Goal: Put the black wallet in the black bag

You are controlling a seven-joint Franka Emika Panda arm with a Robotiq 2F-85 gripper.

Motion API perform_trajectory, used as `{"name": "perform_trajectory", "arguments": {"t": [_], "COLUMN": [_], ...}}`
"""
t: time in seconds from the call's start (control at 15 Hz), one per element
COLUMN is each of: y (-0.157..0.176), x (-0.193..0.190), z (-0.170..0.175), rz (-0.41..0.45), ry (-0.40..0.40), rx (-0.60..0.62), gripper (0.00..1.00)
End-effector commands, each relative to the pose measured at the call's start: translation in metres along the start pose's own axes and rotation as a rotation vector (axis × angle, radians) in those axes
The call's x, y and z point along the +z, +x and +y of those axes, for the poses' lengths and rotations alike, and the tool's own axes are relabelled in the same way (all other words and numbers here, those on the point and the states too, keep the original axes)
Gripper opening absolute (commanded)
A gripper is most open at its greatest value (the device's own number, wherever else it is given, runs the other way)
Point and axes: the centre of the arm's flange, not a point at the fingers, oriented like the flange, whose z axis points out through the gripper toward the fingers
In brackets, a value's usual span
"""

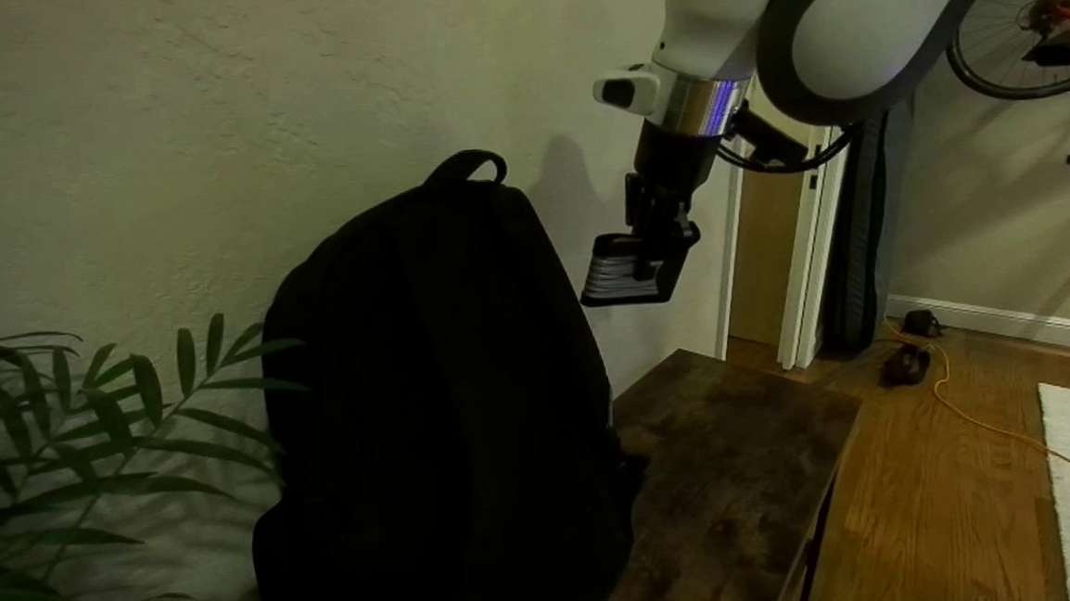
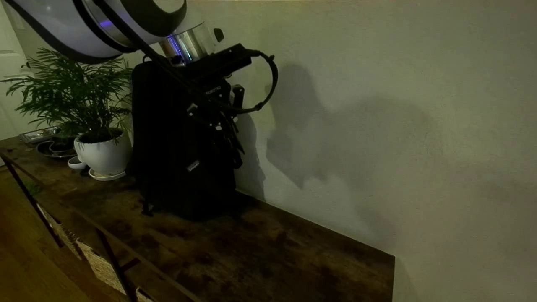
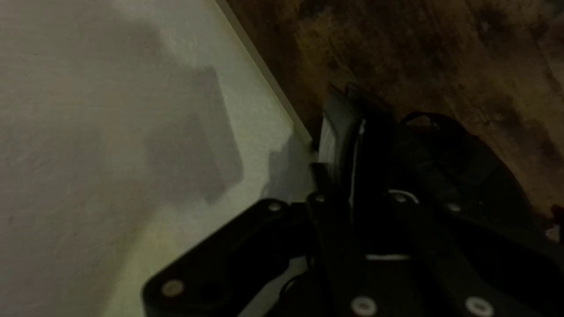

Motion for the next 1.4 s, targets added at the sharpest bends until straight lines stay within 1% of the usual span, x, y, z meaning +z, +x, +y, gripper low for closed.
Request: {"name": "perform_trajectory", "arguments": {"t": [0.0,0.33,0.53,0.8,1.0,1.33], "y": [0.009,0.024,0.035,0.044,0.045,0.041], "x": [-0.024,-0.048,-0.057,-0.06,-0.064,-0.07], "z": [0.009,0.026,0.028,0.023,0.018,0.009], "rz": [0.032,0.089,0.104,0.096,0.087,0.04], "ry": [-0.052,-0.095,-0.105,-0.106,-0.097,-0.067], "rx": [0.031,0.048,0.05,0.037,0.02,0.01], "gripper": [0.05,0.05,0.05,0.05,0.05,0.05]}}
